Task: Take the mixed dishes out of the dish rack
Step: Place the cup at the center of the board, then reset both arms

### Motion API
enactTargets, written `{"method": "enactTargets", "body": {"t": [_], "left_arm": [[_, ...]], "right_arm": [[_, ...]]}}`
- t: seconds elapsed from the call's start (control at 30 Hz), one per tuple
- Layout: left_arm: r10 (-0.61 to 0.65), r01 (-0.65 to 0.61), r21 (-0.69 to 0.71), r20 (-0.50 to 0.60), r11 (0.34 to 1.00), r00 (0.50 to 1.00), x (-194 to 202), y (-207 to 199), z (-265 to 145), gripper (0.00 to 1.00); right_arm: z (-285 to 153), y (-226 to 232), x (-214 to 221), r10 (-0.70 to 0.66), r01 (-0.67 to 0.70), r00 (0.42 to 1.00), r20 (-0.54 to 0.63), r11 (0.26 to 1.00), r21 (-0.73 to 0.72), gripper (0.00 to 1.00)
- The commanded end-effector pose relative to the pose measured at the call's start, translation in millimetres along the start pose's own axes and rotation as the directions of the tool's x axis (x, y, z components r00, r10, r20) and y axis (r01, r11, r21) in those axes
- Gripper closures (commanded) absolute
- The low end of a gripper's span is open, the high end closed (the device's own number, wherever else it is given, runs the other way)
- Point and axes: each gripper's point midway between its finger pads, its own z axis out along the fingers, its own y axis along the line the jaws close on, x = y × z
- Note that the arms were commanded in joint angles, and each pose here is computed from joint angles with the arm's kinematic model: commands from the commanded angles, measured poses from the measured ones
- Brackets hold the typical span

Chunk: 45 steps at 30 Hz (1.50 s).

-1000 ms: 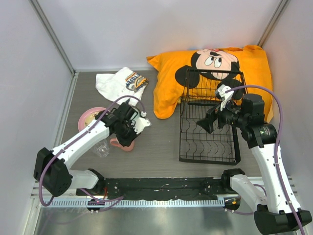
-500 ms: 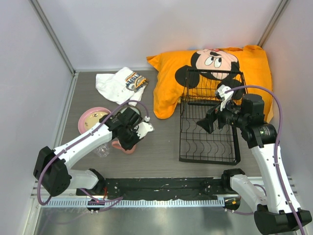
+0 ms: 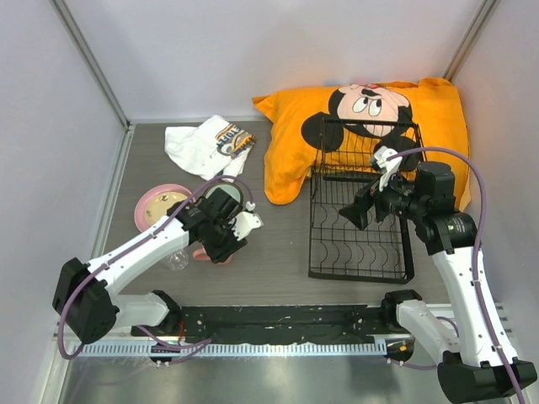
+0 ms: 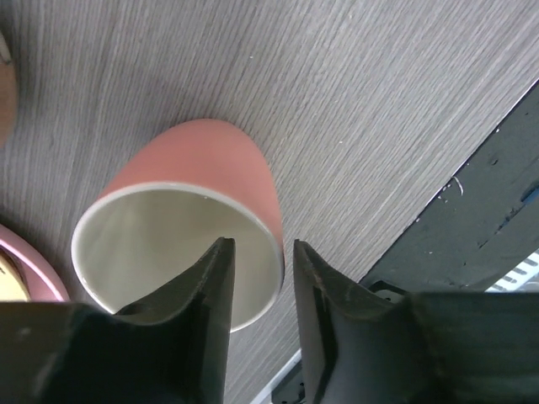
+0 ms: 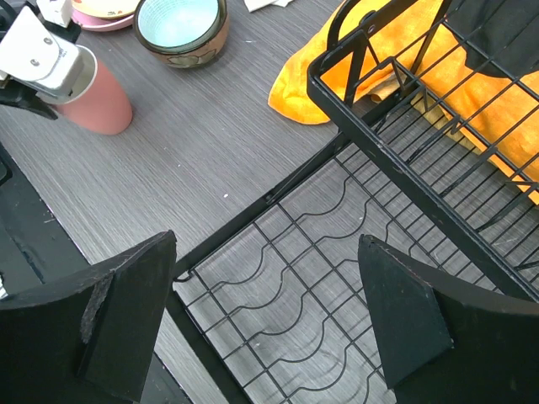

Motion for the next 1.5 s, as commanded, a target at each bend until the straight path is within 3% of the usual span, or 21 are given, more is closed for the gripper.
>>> {"method": "enactTargets", "body": {"t": [0.0, 0.07, 0.2, 0.27, 0.43, 0.73, 0.97, 1.13, 1.27, 1.47], "left_arm": [[0.005, -0.003, -0.032, 0.065, 0.999, 0.998, -9.0, 2.6, -9.5, 0.54], [0.005, -0.003, -0.03, 0.077, 1.0, 0.997, -11.3, 1.8, -12.8, 0.42], [0.013, -0.007, -0.046, 0.129, 0.999, 0.992, -23.3, 3.9, -25.2, 0.28], [0.021, -0.008, -0.071, 0.184, 0.997, 0.983, -34.4, 7.0, -36.7, 0.19], [0.015, 0.042, -0.153, 0.355, 0.987, 0.935, -63.5, 17.5, -73.6, 0.0], [-0.013, 0.235, -0.262, 0.642, 0.936, 0.767, -113.2, 61.2, -158.9, 0.0], [-0.061, 0.404, -0.297, 0.738, 0.865, 0.672, -119.6, 108.1, -197.1, 0.0], [-0.113, 0.544, -0.281, 0.806, 0.79, 0.58, -112.2, 147.0, -215.6, 0.0], [-0.121, 0.644, -0.255, 0.869, 0.722, 0.48, -101.7, 184.2, -239.3, 0.0], [-0.127, 0.712, -0.232, 0.902, 0.662, 0.413, -95.5, 219.9, -253.6, 0.0]], "right_arm": [[-2.1, -2.6, -6.5, -0.035, 0.034, 0.999, 0.021, 0.999, 0.021, 0.06], [-2.5, -4.6, -5.8, -0.036, 0.035, 0.999, 0.015, 0.999, 0.034, 0.06], [-1.5, -19.3, -4.4, -0.026, 0.027, 1.0, -0.006, 0.994, 0.104, 0.06], [-1.6, -31.4, -2.3, -0.016, 0.02, 1.0, -0.026, 0.986, 0.163, 0.0], [-2.3, -45.2, -2.7, -0.011, 0.019, 0.999, -0.036, 0.973, 0.23, 0.0], [-23.2, -61.2, -47.7, -0.058, 0.022, 0.994, 0.089, 0.931, 0.366, 0.0], [-59.6, -80.9, -107.2, -0.119, -0.026, 0.964, 0.237, 0.847, 0.531, 0.0], [-87.4, -124.6, -125.4, -0.146, -0.169, 0.925, 0.351, 0.669, 0.723, 0.0], [-84.7, -141.4, -130.6, -0.161, -0.233, 0.896, 0.414, 0.622, 0.747, 0.0], [-82.5, -151.0, -147.2, -0.196, -0.27, 0.859, 0.473, 0.612, 0.744, 0.0]]}}
